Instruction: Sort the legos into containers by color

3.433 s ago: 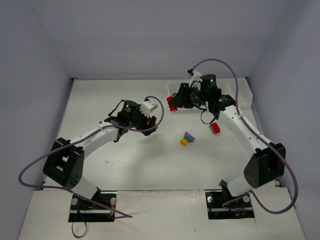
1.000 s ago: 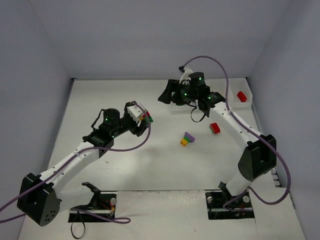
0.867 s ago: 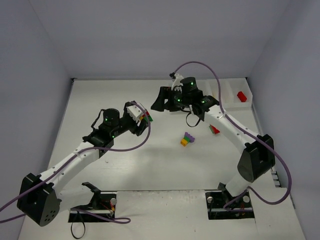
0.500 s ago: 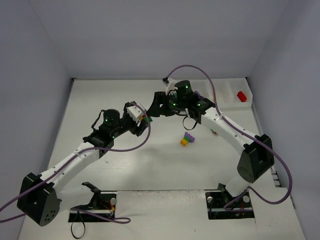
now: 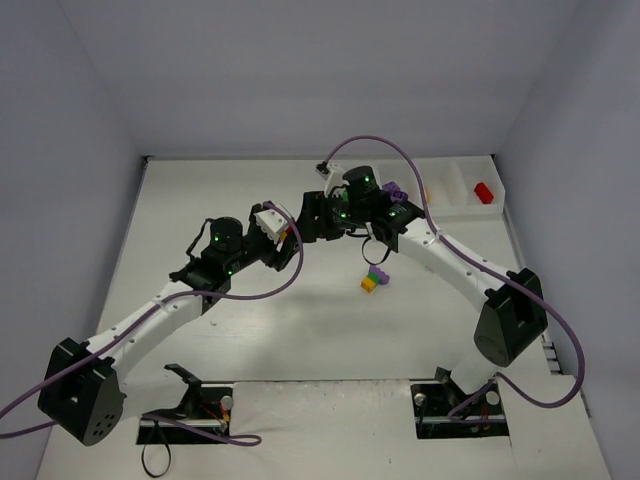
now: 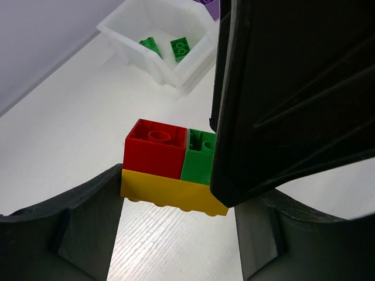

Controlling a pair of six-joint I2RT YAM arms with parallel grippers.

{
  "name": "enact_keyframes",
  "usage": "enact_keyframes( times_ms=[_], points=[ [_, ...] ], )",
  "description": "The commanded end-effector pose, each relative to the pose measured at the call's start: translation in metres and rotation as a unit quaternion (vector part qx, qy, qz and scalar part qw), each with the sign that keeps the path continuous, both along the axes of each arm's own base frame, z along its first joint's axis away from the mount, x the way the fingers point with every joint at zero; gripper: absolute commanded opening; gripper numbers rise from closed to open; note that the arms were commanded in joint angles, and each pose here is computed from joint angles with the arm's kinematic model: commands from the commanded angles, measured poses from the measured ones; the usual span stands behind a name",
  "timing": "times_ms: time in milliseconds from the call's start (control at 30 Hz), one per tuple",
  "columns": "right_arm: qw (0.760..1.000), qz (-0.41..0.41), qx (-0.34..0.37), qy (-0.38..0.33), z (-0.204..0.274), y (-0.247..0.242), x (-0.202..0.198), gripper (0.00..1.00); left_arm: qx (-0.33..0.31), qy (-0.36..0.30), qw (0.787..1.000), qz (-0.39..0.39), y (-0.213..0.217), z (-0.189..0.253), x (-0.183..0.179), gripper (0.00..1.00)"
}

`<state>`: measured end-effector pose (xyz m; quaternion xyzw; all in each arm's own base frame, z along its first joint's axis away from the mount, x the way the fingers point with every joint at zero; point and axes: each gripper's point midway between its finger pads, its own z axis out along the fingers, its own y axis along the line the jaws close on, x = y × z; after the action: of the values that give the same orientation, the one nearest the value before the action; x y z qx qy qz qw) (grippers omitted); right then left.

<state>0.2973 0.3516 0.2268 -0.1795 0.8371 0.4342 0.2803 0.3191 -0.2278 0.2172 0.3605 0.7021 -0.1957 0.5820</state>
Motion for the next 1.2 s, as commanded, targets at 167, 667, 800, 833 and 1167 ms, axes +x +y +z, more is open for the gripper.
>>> enact_keyframes(
  times_ms=[167,667,800,833,1167],
  points=[
    [0.999,0.024,0.022,-0.026,0.011,0.011,-0.004,0.52,-0.047,-0.061,0.997,-0.009,-0.01,0.049,0.005,0.0],
    [0.999,0.03,0.011,-0.026,0.001,0.016,-0.003,0.1,-0.064,-0.058,0.996,-0.008,-0.008,0.05,-0.001,0.0],
    [0.999,0.024,0.009,-0.039,0.005,0.012,0.001,0.0,-0.057,-0.041,0.998,-0.005,-0.008,0.04,0.0,0.0],
    [0.999,0.018,0.009,-0.041,0.006,0.009,0.004,0.0,-0.055,-0.034,0.998,-0.001,-0.008,0.037,0.001,0.0],
    [0.998,0.015,0.028,-0.051,0.031,-0.003,0.011,0.0,-0.036,0.015,0.999,-0.005,-0.005,0.009,-0.009,0.08]
  ],
)
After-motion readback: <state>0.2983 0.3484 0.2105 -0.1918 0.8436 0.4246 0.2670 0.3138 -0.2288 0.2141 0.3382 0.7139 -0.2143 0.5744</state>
